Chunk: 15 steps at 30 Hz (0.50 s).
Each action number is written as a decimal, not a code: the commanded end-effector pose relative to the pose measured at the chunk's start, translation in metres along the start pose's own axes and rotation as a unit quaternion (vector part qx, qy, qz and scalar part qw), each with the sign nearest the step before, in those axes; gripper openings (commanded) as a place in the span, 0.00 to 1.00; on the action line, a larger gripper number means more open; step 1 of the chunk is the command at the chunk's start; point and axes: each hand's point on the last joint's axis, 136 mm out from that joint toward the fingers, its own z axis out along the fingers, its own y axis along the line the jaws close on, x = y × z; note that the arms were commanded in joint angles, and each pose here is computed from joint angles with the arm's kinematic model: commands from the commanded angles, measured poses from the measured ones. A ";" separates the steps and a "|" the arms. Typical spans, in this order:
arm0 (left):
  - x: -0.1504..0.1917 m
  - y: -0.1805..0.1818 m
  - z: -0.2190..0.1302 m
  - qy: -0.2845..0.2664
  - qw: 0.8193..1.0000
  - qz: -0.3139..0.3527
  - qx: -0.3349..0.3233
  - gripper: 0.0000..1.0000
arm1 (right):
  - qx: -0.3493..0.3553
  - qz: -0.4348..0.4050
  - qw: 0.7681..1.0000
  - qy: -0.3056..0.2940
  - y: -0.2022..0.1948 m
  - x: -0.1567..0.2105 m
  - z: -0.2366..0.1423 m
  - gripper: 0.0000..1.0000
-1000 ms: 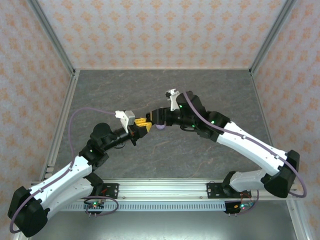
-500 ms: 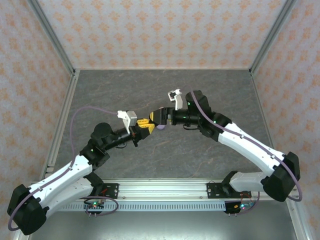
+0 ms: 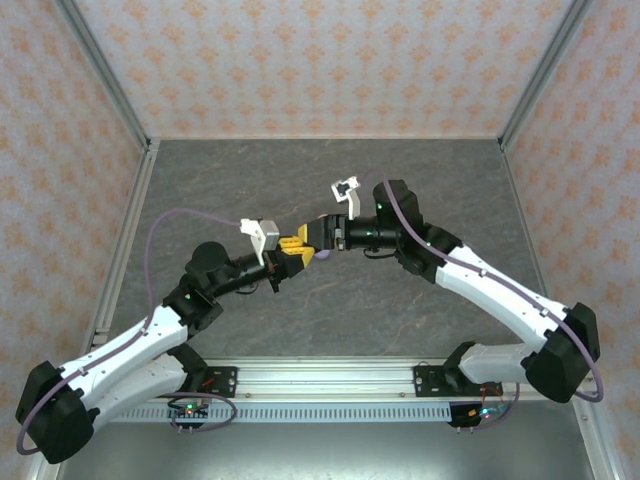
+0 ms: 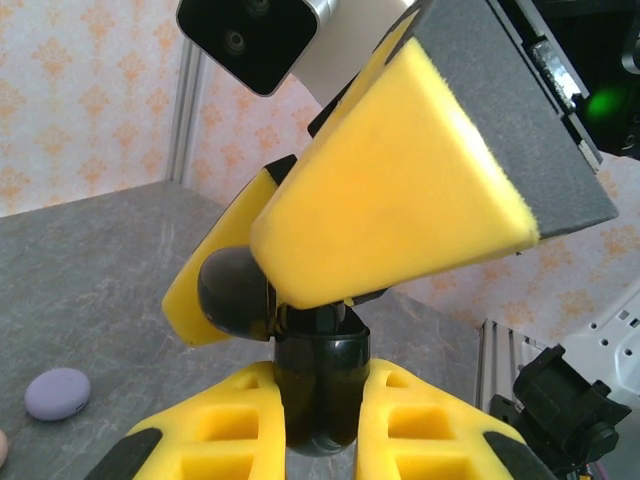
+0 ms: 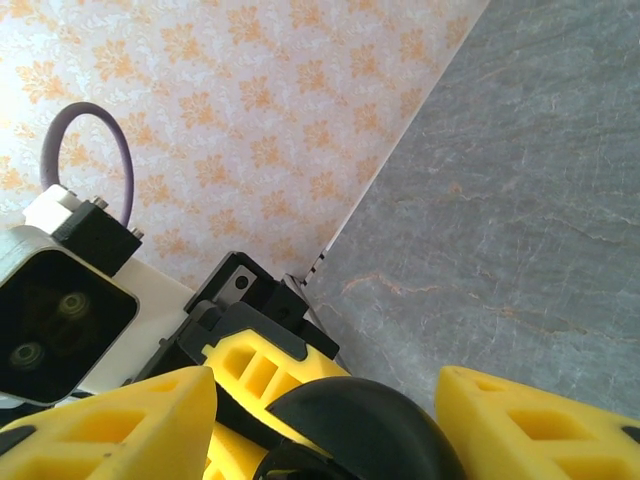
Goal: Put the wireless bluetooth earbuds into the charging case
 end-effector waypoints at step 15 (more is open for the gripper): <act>-0.013 -0.001 0.002 -0.004 1.000 0.010 -0.008 0.00 | 0.079 -0.077 0.992 -0.060 -0.002 -0.010 -0.041 0.62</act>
